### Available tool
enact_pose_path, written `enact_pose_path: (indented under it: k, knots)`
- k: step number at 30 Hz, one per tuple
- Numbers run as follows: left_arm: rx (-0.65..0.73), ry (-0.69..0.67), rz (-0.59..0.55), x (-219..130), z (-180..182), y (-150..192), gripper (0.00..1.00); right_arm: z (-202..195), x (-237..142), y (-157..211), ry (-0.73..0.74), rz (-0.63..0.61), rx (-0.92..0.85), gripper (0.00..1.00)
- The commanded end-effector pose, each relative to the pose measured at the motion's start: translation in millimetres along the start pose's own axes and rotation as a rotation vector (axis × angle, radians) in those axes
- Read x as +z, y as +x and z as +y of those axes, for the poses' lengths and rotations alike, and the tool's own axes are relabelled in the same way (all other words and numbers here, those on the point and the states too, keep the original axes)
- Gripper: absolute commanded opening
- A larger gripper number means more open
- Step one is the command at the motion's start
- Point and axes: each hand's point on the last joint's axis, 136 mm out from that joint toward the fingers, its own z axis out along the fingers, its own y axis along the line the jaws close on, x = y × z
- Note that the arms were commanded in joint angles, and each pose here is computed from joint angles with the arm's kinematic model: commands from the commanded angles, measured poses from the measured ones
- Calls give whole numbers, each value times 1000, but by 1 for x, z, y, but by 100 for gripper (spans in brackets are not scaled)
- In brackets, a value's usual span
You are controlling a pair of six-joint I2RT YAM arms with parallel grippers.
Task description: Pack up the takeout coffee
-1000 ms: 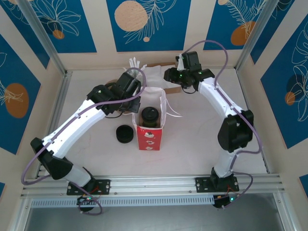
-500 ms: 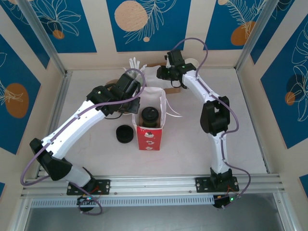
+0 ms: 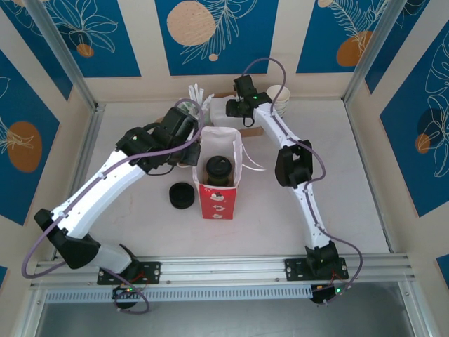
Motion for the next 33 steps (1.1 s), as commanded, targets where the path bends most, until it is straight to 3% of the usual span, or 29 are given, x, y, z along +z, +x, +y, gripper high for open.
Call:
enact_pose_path:
  k: [1,11,23,27,33]
  knots:
    - [-24,31,-17,-15,0,-2,20,-3,3,-3,41,-18,-72,54]
    - [-27,44,-22,-22,0,-1,22,-17,24,-7,97,-52,-180,63]
    - [-31,49,-19,-24,0,0,22,-23,45,-3,89,-60,-200,64]
    - [-33,48,-17,-24,0,1,23,-26,52,2,92,-50,-202,61]
    - [-35,51,-16,-24,0,1,23,-27,50,3,85,-38,-185,47]
